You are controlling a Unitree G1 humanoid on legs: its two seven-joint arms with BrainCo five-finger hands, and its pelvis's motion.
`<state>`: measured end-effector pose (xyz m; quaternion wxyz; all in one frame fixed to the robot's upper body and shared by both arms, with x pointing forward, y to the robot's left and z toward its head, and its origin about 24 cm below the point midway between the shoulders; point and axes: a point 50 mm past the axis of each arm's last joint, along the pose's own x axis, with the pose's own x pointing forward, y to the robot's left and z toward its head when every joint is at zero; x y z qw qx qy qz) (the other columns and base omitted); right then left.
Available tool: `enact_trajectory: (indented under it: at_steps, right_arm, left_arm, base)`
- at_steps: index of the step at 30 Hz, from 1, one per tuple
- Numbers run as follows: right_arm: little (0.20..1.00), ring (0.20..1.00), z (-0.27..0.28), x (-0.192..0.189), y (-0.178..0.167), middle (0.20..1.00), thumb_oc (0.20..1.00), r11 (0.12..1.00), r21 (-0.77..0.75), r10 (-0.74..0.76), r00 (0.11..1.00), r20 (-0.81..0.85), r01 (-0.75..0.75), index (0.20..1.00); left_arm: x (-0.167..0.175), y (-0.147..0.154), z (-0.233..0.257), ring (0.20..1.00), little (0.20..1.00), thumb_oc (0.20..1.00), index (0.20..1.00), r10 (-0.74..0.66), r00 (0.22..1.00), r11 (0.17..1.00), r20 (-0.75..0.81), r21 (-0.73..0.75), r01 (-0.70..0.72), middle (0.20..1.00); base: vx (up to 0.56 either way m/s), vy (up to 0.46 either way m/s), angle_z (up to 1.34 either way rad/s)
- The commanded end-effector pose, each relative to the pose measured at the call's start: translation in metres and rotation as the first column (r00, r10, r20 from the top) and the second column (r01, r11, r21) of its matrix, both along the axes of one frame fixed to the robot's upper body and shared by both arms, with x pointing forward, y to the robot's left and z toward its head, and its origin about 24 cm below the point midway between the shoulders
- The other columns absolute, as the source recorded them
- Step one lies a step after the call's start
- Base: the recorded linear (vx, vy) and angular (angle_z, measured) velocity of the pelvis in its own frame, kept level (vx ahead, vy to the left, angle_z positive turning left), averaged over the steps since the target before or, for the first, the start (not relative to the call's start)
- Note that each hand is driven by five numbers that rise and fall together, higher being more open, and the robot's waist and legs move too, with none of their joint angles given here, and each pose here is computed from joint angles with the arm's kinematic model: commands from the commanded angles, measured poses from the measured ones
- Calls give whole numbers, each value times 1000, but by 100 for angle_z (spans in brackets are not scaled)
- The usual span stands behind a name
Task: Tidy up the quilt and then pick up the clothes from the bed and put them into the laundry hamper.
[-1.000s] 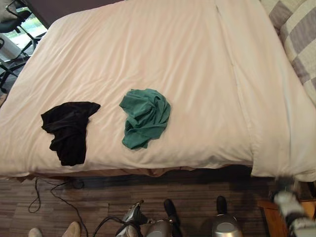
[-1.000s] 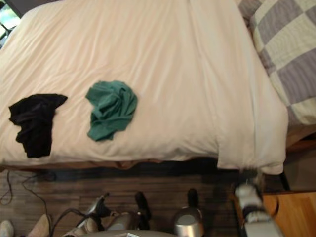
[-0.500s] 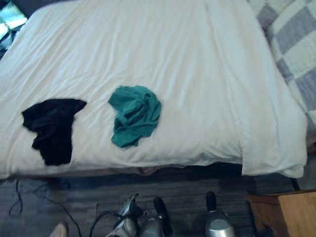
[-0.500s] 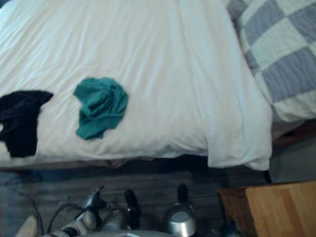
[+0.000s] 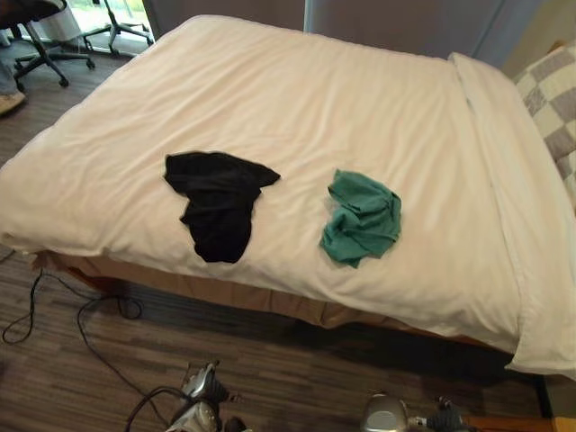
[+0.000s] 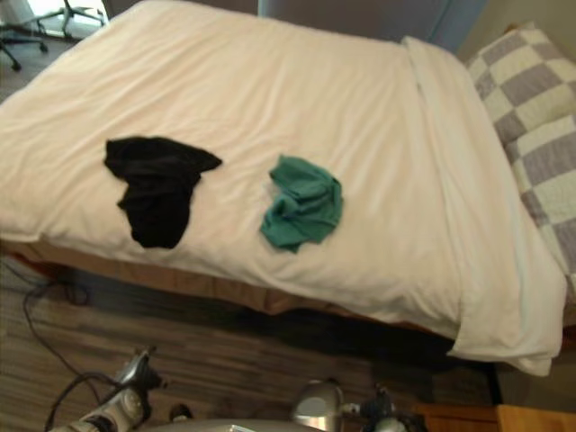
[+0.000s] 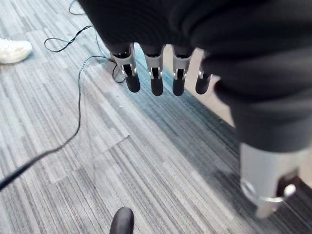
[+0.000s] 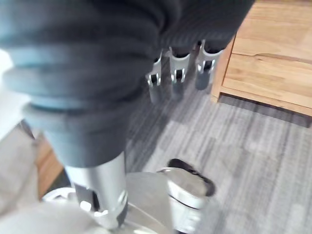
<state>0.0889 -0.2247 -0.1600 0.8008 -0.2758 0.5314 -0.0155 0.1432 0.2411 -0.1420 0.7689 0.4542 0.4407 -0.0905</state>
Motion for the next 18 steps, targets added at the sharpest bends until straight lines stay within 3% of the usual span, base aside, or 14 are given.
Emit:
enact_trajectory:
  at_steps: [1, 8, 10, 18]
  right_arm:
    - [1000, 1000, 9, 36, -1, 1000, 1000, 994, -30, 103, 992, 69, -101, 1000]
    - [1000, 1000, 18, 56, -10, 1000, 1000, 982, -86, 177, 980, 96, -169, 1000]
    - [1000, 1000, 23, 65, -16, 1000, 1000, 963, -153, 237, 968, 86, -222, 1000]
    - [1000, 1000, 41, 106, -1, 1000, 1000, 955, -149, 286, 927, 241, -256, 1000]
  left_arm:
    - [19, -4, 6, 1000, 1000, 1000, 1000, -40, 999, 999, 31, -21, 41, 1000]
    - [19, -16, 4, 1000, 1000, 1000, 1000, 11, 998, 996, 61, -89, -6, 1000]
    - [37, -27, 11, 1000, 1000, 1000, 1000, 17, 990, 993, 141, -122, 0, 1000]
    - [50, -57, 15, 1000, 1000, 1000, 1000, -80, 976, 980, 201, -162, 114, 1000]
  base:
    - [235, 317, 17]
    - [108, 124, 43]
    - [0, 198, -34]
    - [139, 575, -31]
